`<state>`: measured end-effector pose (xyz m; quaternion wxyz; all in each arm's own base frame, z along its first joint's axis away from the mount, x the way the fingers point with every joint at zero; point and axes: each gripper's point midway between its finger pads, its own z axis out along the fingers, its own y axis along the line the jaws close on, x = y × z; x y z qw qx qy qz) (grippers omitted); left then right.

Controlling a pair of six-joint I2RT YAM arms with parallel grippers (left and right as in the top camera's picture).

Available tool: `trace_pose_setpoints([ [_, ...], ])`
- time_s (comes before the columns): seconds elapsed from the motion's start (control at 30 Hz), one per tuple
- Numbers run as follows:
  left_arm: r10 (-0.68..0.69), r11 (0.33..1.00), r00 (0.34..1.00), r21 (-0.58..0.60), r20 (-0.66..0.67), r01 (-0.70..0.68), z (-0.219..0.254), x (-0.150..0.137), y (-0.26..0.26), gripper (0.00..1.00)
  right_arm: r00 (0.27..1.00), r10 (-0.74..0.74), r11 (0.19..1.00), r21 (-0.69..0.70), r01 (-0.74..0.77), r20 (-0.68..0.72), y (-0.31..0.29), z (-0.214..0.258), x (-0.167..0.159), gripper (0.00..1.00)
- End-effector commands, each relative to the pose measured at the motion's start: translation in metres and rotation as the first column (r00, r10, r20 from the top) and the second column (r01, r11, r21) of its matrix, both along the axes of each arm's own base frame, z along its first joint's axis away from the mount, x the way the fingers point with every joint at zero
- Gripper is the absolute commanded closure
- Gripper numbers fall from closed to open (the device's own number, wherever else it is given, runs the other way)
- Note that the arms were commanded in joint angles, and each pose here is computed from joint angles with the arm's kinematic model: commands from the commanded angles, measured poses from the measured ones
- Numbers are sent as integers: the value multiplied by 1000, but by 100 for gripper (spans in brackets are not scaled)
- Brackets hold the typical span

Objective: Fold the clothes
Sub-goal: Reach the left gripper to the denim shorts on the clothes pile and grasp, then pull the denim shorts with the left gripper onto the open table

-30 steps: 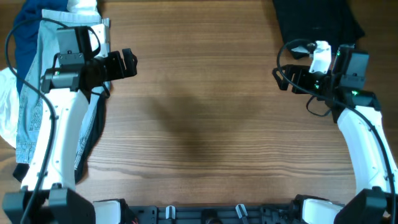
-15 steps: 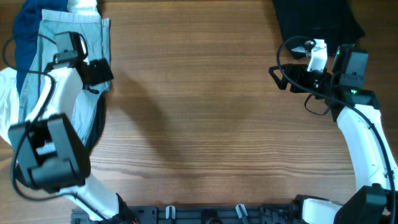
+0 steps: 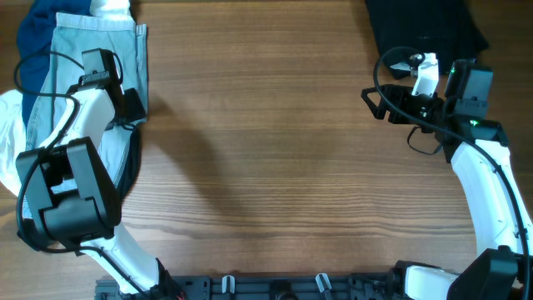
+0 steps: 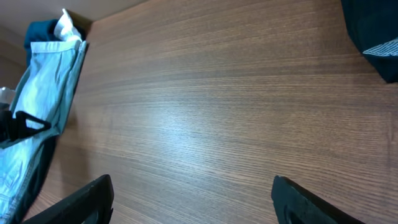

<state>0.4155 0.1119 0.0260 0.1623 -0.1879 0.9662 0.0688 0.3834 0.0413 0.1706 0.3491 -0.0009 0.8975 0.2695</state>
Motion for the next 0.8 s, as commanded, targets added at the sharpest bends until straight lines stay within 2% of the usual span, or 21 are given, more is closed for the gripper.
trace_pose_setpoints([
  [0.0,-1,1000,1000,-7,-26,1,-4,-6,-2,46,1000,5,999,37,-5,-5,5,7,3,19],
  [0.17,-15,1000,1000,-6,-5,15,-7,-1,-7,47,1000,4,999,37,-4,-5,5,7,3,19],
  [0.27,-31,999,999,-11,8,31,-6,4,-13,52,1000,-6,999,49,7,-14,5,7,3,19],
  [0.33,-42,999,999,-12,3,42,-9,5,-18,60,1000,-6,999,49,7,-15,5,6,3,19],
  [0.6,-42,999,998,-26,-55,40,-35,-2,-22,78,1000,-6,999,49,7,-16,5,6,3,19],
  [0.7,-42,999,997,-28,-66,40,-40,-3,-22,96,1000,-6,999,49,7,-16,5,6,3,19],
  [0.77,-42,999,997,-26,-59,40,-38,-2,-22,96,1000,-6,999,49,7,-16,5,6,3,19],
])
